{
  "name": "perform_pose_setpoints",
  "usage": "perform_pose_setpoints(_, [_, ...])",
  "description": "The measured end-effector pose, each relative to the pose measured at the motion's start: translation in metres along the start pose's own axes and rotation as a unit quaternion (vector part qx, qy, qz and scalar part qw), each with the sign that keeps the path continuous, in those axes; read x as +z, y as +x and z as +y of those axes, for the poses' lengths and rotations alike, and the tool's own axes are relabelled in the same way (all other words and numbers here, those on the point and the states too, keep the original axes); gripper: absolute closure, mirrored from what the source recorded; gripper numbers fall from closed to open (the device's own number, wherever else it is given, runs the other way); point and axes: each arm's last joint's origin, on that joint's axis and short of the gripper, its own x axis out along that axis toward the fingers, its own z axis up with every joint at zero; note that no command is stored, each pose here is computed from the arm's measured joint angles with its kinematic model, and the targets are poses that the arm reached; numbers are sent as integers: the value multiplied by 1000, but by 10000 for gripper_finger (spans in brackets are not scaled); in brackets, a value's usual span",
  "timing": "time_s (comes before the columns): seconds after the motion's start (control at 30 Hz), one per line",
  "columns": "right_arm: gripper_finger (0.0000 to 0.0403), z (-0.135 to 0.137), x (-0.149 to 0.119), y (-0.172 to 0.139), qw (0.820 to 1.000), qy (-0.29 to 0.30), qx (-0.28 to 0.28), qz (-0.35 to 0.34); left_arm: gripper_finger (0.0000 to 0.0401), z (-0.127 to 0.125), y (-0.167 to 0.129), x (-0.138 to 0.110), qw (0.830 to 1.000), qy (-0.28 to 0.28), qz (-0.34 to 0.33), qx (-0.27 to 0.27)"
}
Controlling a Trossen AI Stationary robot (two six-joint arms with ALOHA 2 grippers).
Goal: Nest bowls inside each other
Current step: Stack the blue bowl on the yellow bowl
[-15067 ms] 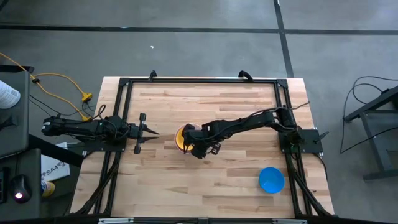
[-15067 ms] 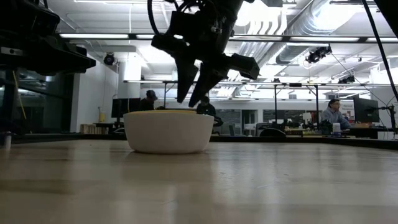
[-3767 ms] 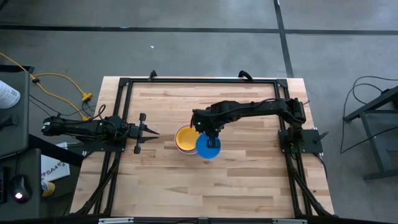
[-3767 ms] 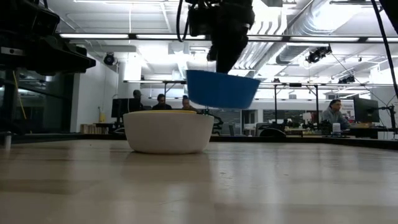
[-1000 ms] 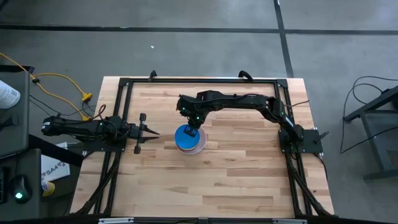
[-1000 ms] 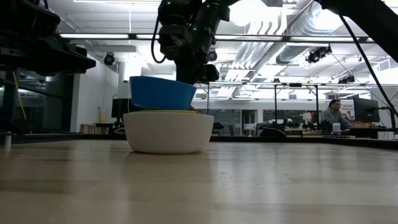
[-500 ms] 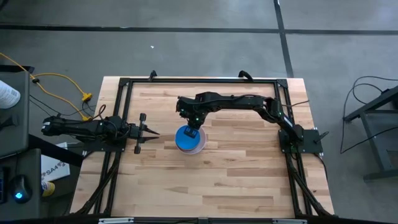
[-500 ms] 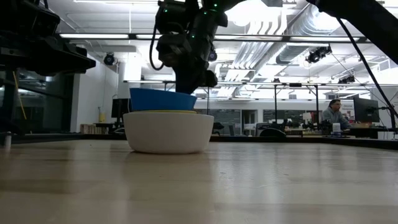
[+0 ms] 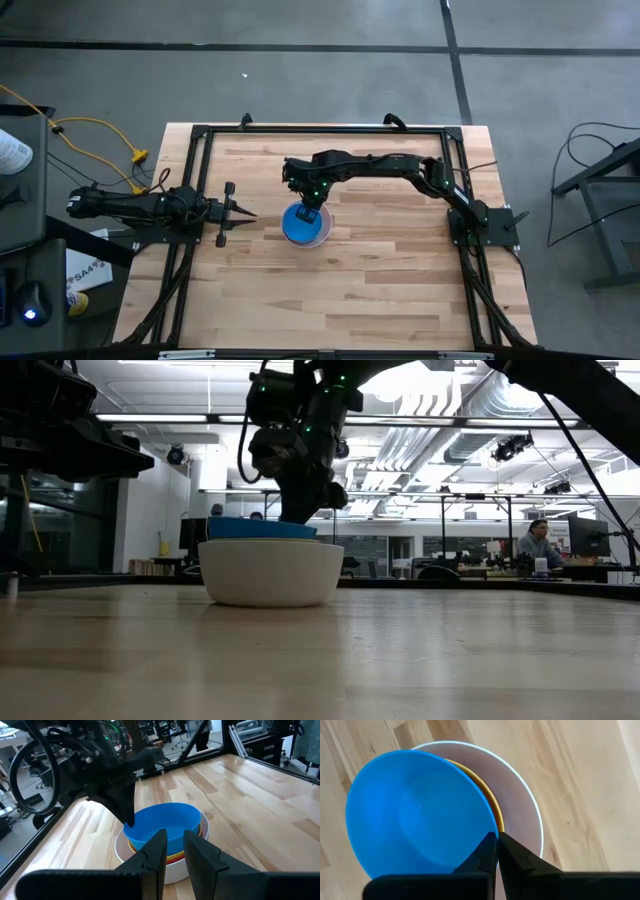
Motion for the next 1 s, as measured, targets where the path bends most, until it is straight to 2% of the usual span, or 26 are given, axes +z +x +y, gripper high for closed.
perform_pose_setpoints(0.57, [399,1,0,0,1000,-13,12,3,336,0,0,0,1000,0,0,0])
perform_pose_setpoints(1.0, [367,1,0,0,1000,-14,13,3,336,0,0,0,1000,0,0,0])
